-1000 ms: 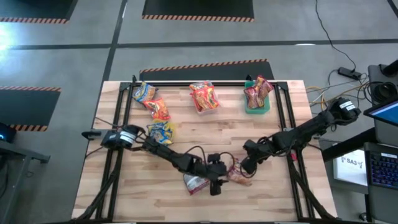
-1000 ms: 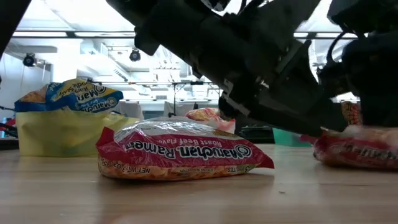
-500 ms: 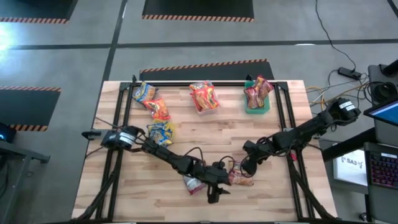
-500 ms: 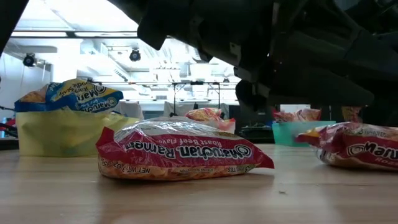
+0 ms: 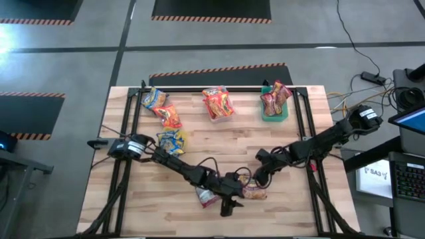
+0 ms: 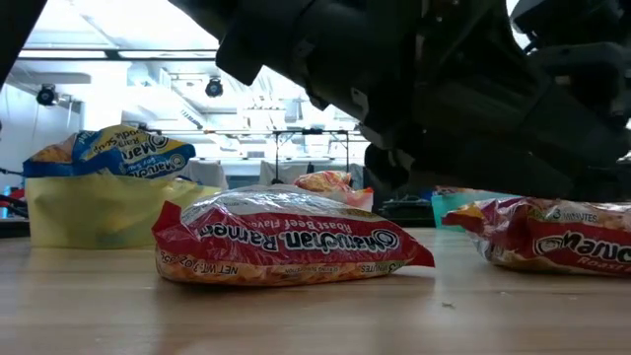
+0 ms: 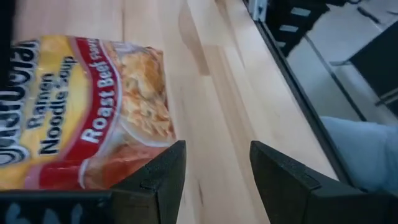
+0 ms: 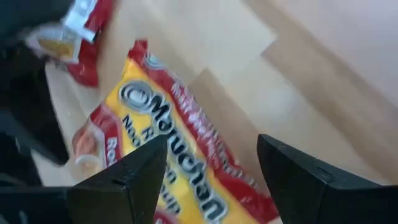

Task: Sort Maruchan noodles
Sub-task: Put the red noodle pack into the green bin

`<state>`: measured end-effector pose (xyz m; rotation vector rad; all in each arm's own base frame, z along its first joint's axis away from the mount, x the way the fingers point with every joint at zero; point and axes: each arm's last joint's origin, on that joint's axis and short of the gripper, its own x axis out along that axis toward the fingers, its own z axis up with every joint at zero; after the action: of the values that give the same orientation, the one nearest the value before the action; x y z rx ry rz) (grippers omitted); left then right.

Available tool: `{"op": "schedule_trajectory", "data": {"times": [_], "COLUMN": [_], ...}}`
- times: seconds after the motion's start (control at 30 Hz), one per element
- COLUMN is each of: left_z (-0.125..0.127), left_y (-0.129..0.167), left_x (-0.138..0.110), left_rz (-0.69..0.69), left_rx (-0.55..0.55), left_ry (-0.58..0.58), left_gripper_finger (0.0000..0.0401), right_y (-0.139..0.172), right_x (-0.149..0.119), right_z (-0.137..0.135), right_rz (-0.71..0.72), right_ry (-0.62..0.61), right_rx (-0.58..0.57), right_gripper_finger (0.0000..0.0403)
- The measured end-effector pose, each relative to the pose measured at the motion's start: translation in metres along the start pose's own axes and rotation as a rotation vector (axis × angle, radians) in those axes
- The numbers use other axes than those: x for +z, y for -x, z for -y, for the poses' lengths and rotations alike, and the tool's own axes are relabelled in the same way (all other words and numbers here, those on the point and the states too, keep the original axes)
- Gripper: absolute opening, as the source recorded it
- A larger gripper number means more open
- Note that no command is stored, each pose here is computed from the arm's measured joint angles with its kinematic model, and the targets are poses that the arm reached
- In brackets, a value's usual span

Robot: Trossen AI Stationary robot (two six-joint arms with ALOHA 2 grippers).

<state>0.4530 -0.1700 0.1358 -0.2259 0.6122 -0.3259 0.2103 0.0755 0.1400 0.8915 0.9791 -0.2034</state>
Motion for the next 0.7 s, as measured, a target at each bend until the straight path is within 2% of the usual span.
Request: {"op": "schedule_trajectory", "data": {"times": [0.23, 0.3, 0.43, 0.7], "left_z": [-0.003, -0.008, -0.02, -0.035], "left_y": [-0.008, -0.012, -0.02, -0.02], "left_x": [-0.011, -0.015, -0.017, -0.008], "left_rz": [-0.052, -0.056, -0.032, -0.01], "left_rx": [-0.031, -0.007, 0.11, 0.137], "left_ry": [0.011, 0.015, 0.02, 0.012], "left_gripper_finger": [0.0164, 0.0164, 0.0164, 0.0164], "right_y": [0.0, 0.0, 0.0, 0.001], "right_x": [0.007, 0.008, 0.006, 0.002], "right_z": [0.002, 0.001, 0.0, 0.0], "right_rz": [0.034, 0.042, -0.027, -0.114], "right_ry": [-0.008, -0.013, -0.021, -0.018], "right_rx": [-0.005, 0.01, 0.04, 0.072], "right_gripper_finger": [0.0237, 0.0237, 0.0237, 0.0237]}}
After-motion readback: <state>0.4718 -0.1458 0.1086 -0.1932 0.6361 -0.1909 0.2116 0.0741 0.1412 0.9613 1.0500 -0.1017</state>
